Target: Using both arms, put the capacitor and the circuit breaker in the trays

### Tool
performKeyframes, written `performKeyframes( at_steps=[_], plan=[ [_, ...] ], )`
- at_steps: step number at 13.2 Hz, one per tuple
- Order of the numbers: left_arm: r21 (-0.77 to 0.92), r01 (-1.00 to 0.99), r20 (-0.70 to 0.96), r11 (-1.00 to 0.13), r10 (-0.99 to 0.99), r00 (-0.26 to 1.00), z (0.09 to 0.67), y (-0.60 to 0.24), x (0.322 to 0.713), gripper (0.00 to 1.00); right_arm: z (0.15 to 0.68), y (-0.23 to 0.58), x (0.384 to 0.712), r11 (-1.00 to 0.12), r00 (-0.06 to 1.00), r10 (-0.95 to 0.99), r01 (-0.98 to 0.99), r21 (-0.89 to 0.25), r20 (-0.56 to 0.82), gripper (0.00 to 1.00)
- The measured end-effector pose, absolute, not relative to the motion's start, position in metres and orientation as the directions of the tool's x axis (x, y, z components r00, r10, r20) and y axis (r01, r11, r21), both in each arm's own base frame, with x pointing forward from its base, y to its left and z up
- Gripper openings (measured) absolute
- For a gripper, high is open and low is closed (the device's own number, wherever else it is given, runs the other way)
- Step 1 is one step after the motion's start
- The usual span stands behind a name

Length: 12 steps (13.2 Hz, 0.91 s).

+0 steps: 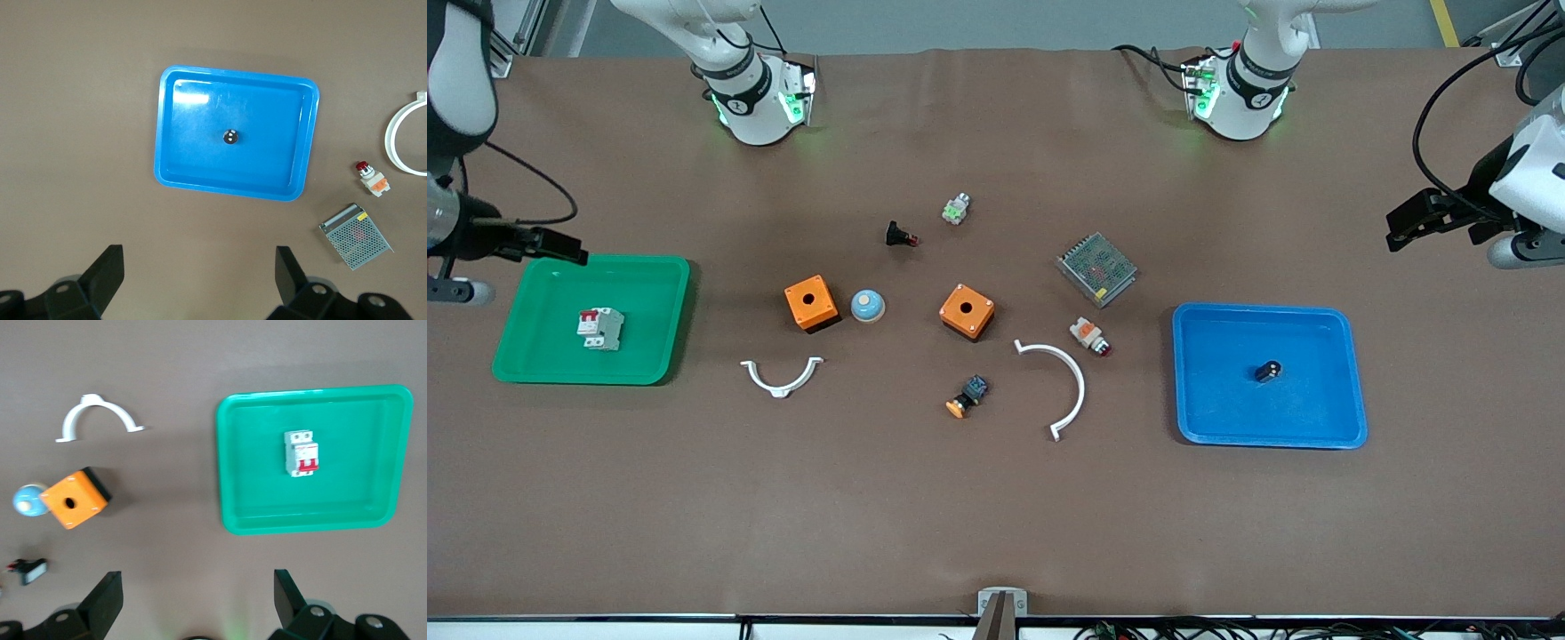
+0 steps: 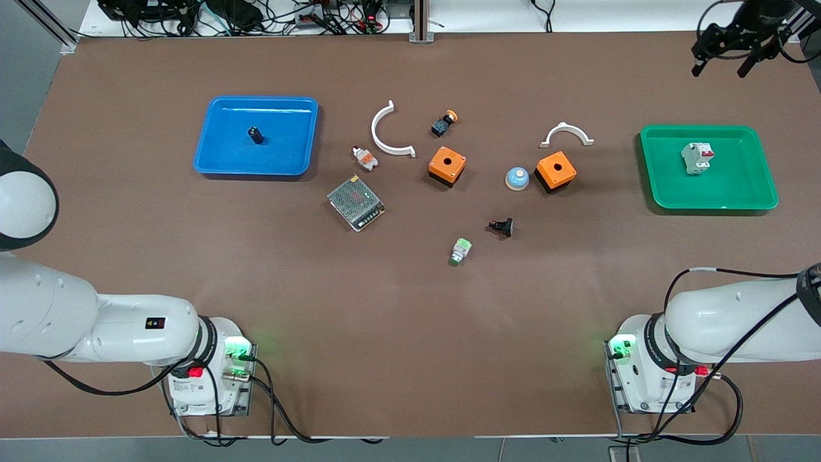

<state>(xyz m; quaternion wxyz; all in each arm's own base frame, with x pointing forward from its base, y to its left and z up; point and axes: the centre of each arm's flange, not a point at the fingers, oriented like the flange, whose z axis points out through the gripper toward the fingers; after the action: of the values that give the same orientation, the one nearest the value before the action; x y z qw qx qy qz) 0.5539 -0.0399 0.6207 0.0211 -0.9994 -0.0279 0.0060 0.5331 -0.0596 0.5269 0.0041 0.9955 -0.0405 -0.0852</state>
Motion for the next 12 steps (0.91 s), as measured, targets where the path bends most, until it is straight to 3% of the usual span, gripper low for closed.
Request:
performKeyframes(
  at_steps=[3, 12],
  plan=[
    [-0.029, 0.005, -0.013, -1.0, 0.005, 1.0, 0.621, -0.054, 0.551, 1.0, 0.557, -0.027, 0.523, -0.997, 0.99, -0.07, -0.069, 0.018, -0.122, 1.0],
    [-0.026, -0.095, -0.03, -0.995, -0.094, 0.995, 0.621, -0.047, 0.547, 1.0, 0.635, -0.031, 0.525, -0.997, 0.997, -0.077, -0.077, 0.013, 0.017, 1.0]
  ],
)
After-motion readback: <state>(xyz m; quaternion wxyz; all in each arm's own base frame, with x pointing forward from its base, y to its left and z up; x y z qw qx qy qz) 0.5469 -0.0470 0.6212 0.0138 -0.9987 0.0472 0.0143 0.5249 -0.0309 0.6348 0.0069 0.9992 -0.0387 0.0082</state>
